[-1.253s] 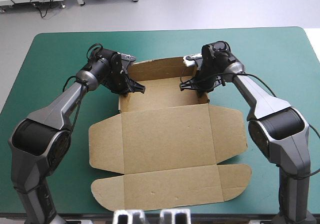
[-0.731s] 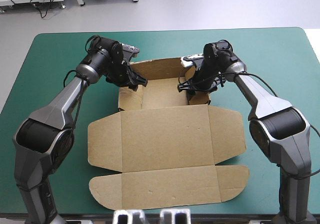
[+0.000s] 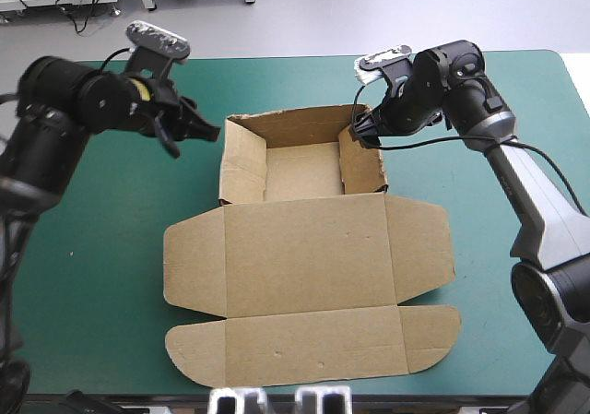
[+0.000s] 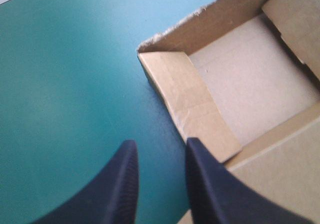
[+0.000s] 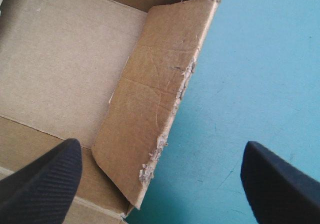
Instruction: Fold the box
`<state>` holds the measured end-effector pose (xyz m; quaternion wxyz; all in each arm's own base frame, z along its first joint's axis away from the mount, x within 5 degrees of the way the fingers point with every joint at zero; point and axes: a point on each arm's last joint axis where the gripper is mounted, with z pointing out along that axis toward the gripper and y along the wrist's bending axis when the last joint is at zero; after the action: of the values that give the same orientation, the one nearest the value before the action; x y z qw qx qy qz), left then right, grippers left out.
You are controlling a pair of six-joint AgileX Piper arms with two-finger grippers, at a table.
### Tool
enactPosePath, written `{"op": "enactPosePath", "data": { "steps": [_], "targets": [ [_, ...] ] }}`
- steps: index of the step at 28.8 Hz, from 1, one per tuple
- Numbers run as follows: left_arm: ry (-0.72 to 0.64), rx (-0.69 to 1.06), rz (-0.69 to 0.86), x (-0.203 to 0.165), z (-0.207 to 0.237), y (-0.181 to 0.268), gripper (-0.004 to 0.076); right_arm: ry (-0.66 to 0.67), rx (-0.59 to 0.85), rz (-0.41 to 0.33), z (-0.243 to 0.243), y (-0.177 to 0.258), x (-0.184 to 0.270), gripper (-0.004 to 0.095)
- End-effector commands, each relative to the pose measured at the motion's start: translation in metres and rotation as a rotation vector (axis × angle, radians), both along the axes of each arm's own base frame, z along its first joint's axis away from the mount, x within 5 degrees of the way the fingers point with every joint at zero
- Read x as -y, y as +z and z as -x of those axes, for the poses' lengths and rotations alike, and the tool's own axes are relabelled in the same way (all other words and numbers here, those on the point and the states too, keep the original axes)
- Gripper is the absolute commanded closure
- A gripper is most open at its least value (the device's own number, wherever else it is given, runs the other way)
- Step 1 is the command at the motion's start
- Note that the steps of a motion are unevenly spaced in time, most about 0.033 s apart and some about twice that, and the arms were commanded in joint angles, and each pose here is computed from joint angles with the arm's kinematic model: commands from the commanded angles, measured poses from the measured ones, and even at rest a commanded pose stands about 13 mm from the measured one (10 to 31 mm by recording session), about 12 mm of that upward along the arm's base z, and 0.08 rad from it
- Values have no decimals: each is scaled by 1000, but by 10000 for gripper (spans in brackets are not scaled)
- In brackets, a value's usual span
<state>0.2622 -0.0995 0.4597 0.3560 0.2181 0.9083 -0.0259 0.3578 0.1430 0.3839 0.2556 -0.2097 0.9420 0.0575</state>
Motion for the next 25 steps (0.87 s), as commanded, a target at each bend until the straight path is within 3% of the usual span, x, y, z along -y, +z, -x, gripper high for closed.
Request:
{"op": "enactPosePath", "data": {
  "steps": [1, 4, 11, 17, 20, 25],
  "targets": [
    [-38, 23, -56, -25, 61, 4, 722, 10, 71, -21, 15, 29, 7, 110],
    [-18, -25, -114, -47, 105, -30, 731, 10, 61, -18, 9, 22, 5, 122],
    [58, -59, -73, -74, 170, -82, 731, 2, -27, 11, -18, -19, -6, 149],
    [101, 6, -5, -86, 199, -87, 731, 2, -120, 24, -41, -64, -17, 217],
    [106, 18, 6, -87, 203, -86, 731, 3, -153, 1, -48, -79, -22, 376],
    [128, 12, 28, -87, 203, -86, 731, 13, -155, -11, -53, -88, -26, 781]
  ]
}}
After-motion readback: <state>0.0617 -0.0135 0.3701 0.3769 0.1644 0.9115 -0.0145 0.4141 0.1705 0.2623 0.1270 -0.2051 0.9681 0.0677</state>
